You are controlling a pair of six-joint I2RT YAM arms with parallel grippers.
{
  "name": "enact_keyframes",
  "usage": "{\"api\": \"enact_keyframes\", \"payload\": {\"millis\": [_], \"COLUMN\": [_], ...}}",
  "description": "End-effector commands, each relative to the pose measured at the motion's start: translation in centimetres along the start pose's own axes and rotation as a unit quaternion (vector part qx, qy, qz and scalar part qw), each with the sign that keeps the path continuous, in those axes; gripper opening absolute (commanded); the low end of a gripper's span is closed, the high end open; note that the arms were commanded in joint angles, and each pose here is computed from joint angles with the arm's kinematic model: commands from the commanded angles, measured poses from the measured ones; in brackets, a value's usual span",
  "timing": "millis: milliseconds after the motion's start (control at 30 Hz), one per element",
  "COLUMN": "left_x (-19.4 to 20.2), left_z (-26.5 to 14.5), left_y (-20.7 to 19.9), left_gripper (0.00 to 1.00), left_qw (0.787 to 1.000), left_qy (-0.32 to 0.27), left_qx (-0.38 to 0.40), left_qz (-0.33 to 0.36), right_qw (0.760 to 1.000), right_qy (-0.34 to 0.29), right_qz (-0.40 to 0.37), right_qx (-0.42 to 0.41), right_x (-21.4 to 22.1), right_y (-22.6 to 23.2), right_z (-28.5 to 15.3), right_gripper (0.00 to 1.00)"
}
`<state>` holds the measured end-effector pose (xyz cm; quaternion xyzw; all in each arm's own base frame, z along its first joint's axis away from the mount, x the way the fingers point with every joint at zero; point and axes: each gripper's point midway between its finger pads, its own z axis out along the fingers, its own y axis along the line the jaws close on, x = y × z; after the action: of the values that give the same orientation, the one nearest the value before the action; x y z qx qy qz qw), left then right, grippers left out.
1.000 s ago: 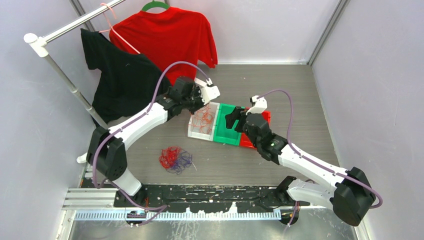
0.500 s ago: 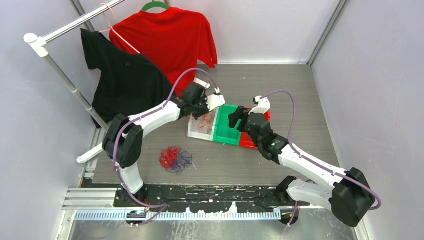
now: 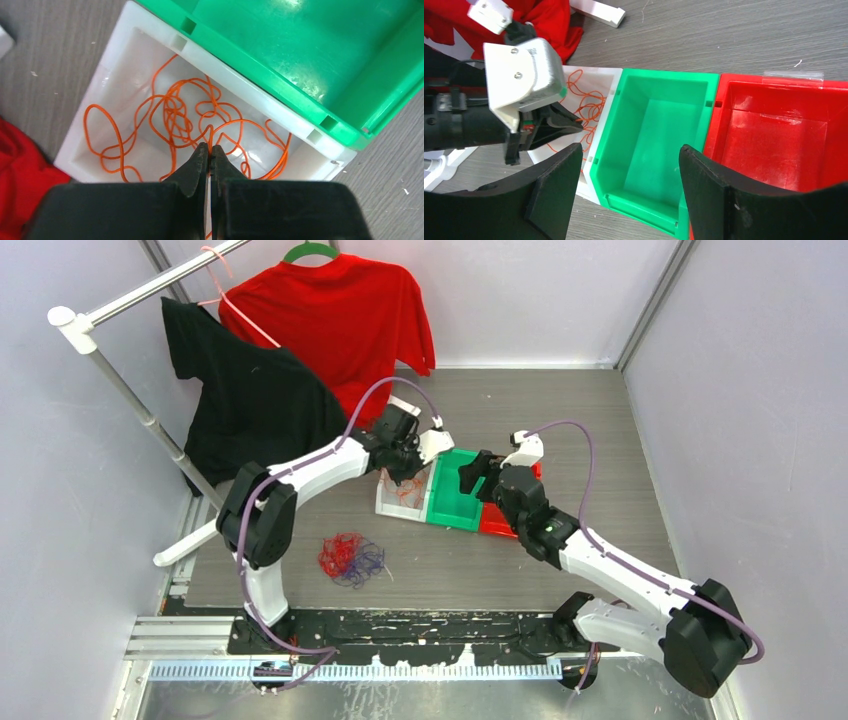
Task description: Untangle the cables
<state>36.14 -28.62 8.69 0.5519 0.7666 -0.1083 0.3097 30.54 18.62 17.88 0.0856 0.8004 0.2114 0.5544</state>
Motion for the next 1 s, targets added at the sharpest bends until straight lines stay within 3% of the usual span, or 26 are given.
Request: {"api": "enact_keyframes", "payload": {"millis": [0,100,267,600,800,967], "left_x": [-0.8,-1.1,-2.2,-4.1,-3.0,0.4], "left_z": [0.4,0.3,-1.6,-9.4,-12.2,-11.5], "left_y": [-0.6,-0.7,0.0,-0.4,1.1,4.5], "left_gripper": [0.00,0.08,0.28,0.99,1.00,0.95], "left_qw": [0.999,0.999,0.999,0.997,0.994,0.990], "left_qy": [0.001,0.017,0.019,-0.011,-0.018,-0.026], "left_qx": [0.024,0.038,0.028,0.039,0.053,0.026], "left_qz": [-0.023,-0.026,-0.026,-0.067,-0.095,-0.136], "right_qw": [0.999,0.999,0.999,0.999,0.999,0.998], "right_qy": [-0.044,-0.044,-0.042,-0.040,-0.018,0.007], "right_qz": [0.024,0.024,0.018,0.006,-0.006,-0.010], "right_qx": [-0.022,-0.021,-0.023,-0.037,-0.044,-0.068], "right_x": [-3.7,-3.9,-4.4,-5.7,-5.1,-4.2], "right_y": [1.8,1.7,2.0,3.5,4.5,6.2], "right_z": [-0.8,-1.1,-1.2,-1.0,0.3,1.7], "right_gripper": [0.75,0.75,0.75,0.75,0.75,0.72]}}
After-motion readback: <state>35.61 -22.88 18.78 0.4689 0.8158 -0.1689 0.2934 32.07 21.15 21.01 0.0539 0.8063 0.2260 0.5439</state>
